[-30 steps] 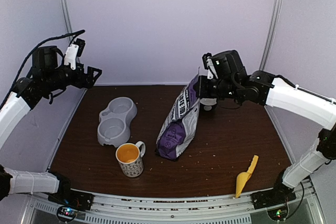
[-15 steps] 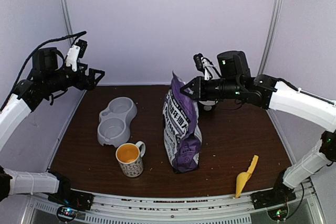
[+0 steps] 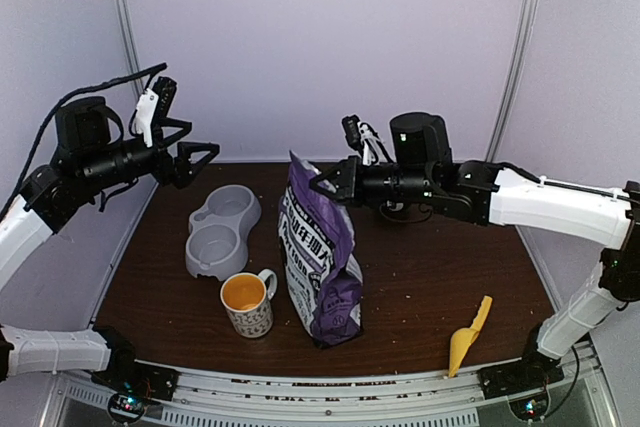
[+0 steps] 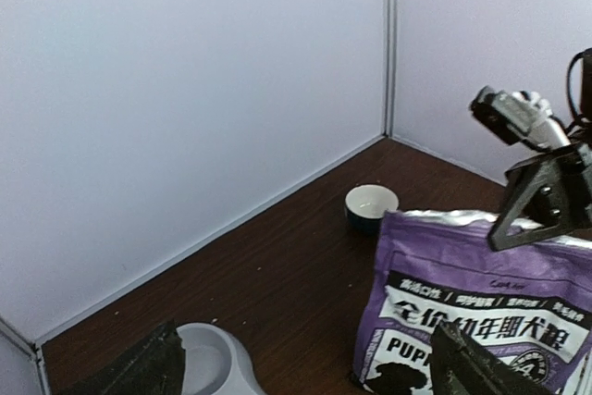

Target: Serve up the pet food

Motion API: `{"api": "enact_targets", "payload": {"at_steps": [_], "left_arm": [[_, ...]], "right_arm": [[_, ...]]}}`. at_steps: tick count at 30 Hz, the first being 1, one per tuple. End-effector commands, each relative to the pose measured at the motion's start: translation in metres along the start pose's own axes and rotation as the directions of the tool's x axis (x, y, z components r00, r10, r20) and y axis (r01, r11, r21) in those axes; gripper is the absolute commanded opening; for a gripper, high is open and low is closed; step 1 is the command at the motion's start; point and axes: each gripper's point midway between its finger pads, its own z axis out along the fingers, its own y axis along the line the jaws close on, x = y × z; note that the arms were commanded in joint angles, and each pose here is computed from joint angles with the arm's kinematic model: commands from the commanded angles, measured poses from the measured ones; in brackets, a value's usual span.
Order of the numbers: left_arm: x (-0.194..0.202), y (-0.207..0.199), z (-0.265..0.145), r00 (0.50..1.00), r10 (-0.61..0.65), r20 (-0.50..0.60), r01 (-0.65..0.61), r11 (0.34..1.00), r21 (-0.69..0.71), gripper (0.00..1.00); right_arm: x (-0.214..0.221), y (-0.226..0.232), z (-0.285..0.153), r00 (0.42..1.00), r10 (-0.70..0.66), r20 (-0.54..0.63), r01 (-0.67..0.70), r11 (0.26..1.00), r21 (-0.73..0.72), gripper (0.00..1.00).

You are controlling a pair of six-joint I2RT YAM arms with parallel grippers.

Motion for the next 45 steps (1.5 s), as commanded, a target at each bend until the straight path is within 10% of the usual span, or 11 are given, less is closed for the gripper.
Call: {"api": "enact_targets", "payload": {"at_steps": [1, 8, 21, 45], "left_arm": [[-0.035, -0.027, -0.011, 0.987, 0.015, 0.161, -0.018, 1.000, 0.016, 0.94], [-0.016, -0.074, 0.027, 0.976, -0.134, 0.169, 0.106, 0.981, 0.163, 0.94], [-0.004, -0.119, 0.068, 0.975, -0.196, 0.106, 0.164, 0.953, 0.253, 0.93], [0.002, -0.104, 0.078, 0.960, -0.272, 0.065, 0.259, 0.953, 0.161, 0.96]], "right_arm": [[-0.007, 0.010, 0.008, 0.998, 0.006, 0.056, -0.005, 1.000, -0.021, 0.00], [-0.008, -0.007, 0.009, 0.997, -0.010, 0.082, 0.005, 0.998, 0.056, 0.05], [-0.036, -0.020, -0.024, 0.971, -0.196, 0.135, 0.156, 0.952, 0.263, 0.78], [-0.050, -0.019, -0.102, 0.942, -0.309, 0.128, 0.243, 0.895, 0.375, 0.92]]}}
